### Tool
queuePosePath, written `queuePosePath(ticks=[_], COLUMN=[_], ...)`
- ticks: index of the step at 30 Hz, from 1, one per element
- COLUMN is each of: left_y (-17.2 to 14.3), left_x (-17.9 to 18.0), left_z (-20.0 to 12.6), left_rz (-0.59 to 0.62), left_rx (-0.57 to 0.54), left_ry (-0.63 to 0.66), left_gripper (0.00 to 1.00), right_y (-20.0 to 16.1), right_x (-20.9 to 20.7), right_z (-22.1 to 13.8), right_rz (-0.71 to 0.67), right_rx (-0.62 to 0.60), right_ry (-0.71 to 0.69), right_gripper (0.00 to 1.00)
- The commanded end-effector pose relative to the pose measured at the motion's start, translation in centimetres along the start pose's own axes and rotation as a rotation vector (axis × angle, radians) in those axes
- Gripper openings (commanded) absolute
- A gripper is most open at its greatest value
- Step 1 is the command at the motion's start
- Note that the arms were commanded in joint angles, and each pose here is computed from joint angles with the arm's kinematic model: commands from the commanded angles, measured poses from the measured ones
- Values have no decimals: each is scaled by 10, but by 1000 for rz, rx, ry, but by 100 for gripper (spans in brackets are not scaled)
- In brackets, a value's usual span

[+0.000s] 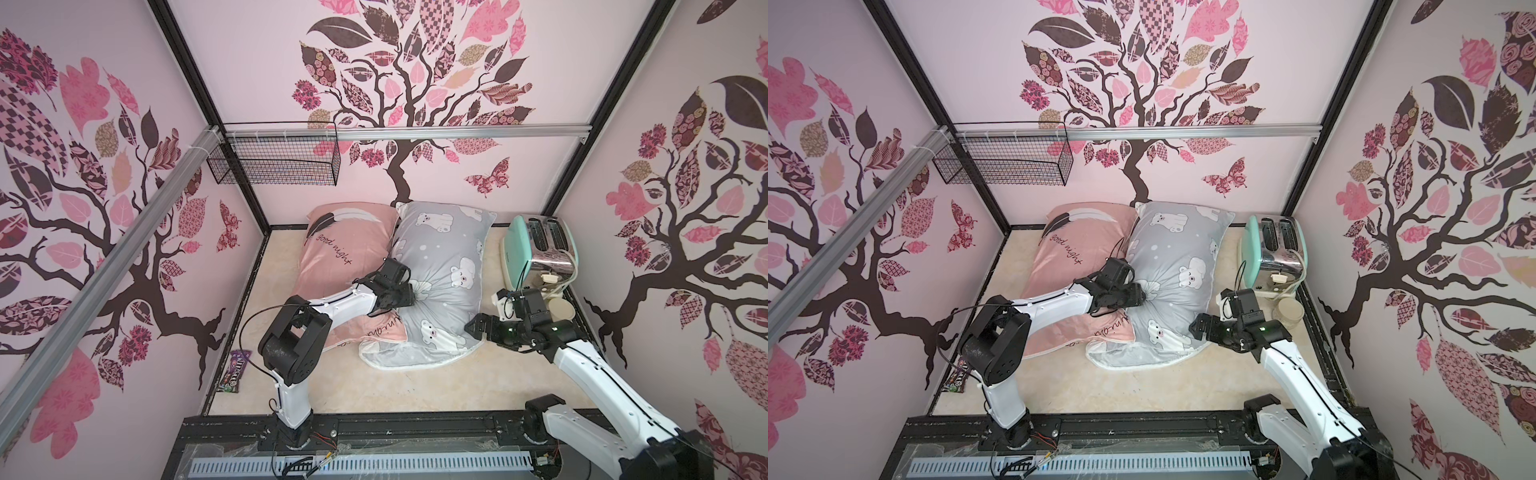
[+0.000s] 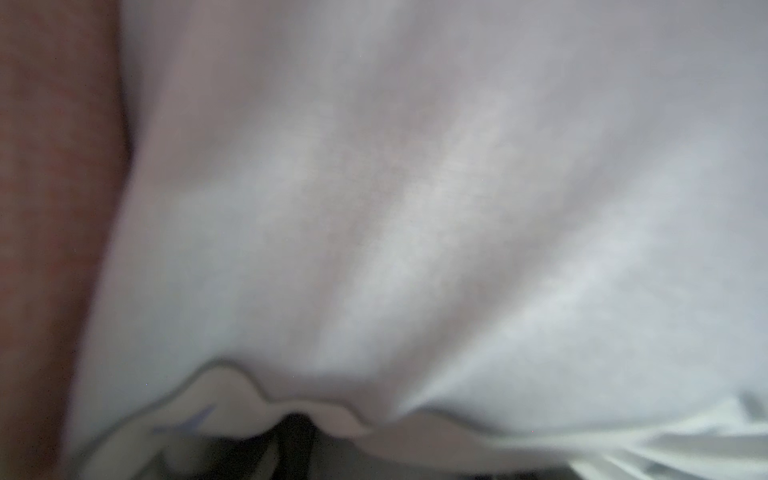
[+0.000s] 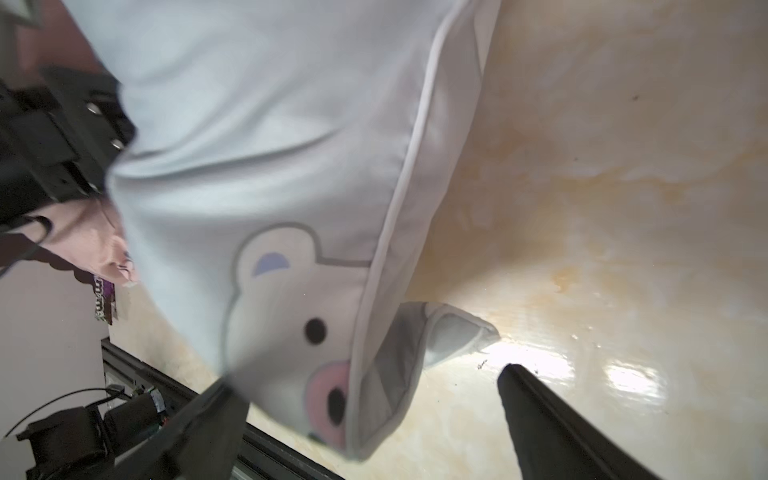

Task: Zip up pillowcases
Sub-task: Pick up the pillowcase from the center of the board.

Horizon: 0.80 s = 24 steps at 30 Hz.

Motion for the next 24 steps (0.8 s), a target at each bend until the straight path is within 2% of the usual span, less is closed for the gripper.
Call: queuePosePath(ticks=[1, 5, 8, 10, 16, 20, 24], left_y=[2, 8, 12, 14, 21, 26, 28], left_x=[73, 78, 79, 79, 90, 94, 92], left_z=[25, 21, 21, 22, 19, 19, 19], left_rz=[-41, -32, -30, -25, -44, -48, -43], left_rx=[41, 29, 33, 35, 34, 36, 44], left_ry=[228, 240, 239, 238, 246, 241, 232], left_gripper=[59, 58, 57, 56, 54, 53, 52], right_y=[5, 8, 6, 8, 17, 23, 21], right_x=[9, 16, 12, 10, 1, 7, 14], right_z=[5, 5, 14, 16, 11, 16, 26], right_rz=[-106, -156, -135, -135, -151, -168, -171], right_rx=[-31, -95, -49, -35, -94, -142, -59], right_ry=[128, 231, 229, 198, 26, 116, 255], right_gripper=[100, 99, 100, 100, 99, 100, 100])
Point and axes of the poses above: each gripper's point midway between its finger pads, its own z axis out along the fingers, its own x axis along the line the jaws close on, y = z × x, the point moved 9 cm from there along -z, back along the fingers, and after that the axes turned 8 degrees about -z, right-handed, at the moved point
